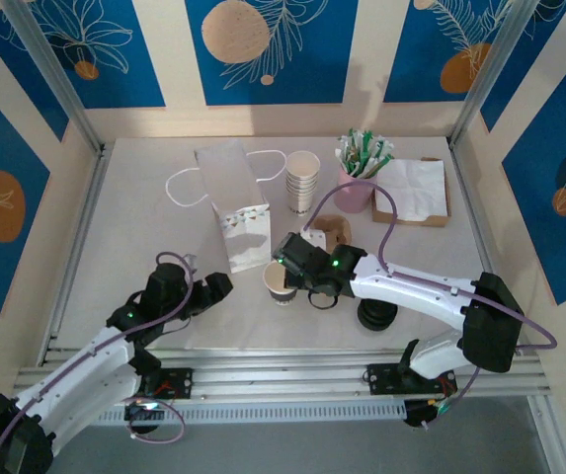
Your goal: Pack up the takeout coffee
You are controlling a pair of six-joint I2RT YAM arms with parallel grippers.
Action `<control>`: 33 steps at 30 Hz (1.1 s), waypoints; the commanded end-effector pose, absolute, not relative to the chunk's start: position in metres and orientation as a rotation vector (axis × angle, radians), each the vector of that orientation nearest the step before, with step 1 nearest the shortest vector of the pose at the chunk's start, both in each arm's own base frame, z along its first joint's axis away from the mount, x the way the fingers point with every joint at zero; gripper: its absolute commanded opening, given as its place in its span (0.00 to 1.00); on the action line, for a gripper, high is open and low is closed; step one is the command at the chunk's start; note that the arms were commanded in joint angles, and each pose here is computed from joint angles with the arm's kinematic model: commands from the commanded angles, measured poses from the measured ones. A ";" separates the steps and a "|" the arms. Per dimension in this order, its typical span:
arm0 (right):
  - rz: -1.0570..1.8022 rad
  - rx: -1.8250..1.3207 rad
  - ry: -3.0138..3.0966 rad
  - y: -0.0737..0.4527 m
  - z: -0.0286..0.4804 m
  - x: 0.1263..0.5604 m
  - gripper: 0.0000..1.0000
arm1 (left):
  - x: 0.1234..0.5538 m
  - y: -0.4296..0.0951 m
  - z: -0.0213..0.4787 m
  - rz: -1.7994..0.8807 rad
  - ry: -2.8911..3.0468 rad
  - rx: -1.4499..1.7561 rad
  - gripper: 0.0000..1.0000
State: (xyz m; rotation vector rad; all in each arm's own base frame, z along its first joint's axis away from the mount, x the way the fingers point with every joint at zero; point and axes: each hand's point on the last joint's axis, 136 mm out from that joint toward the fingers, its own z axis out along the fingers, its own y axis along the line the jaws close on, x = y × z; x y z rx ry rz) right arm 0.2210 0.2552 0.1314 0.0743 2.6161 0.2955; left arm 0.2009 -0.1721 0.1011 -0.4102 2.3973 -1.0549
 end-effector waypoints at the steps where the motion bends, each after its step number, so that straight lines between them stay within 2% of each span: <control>1: 0.256 0.139 2.605 0.247 0.131 0.221 0.04 | 0.207 -0.173 0.102 -1.047 2.362 -0.437 0.76; 10: 0.227 0.168 2.634 0.251 0.121 0.221 0.14 | 0.203 -0.179 0.098 -1.039 2.392 -0.395 0.78; 17: 0.196 0.172 2.656 0.252 0.114 0.220 0.18 | 0.201 -0.181 0.092 -1.023 2.410 -0.380 0.78; 23: 0.210 0.141 2.618 0.254 0.136 0.221 0.20 | 0.201 -0.179 0.089 -0.997 2.409 -0.352 0.78; 25: 0.213 0.141 2.594 0.251 0.148 0.224 0.23 | 0.201 -0.179 0.088 -0.979 2.417 -0.332 0.78; 29: 0.234 0.145 2.545 0.242 0.175 0.225 0.35 | 0.200 -0.180 0.088 -0.974 2.427 -0.301 0.80; 33: 0.122 0.236 2.548 0.198 0.187 0.217 0.43 | 0.198 -0.179 0.087 -0.949 2.442 -0.271 0.81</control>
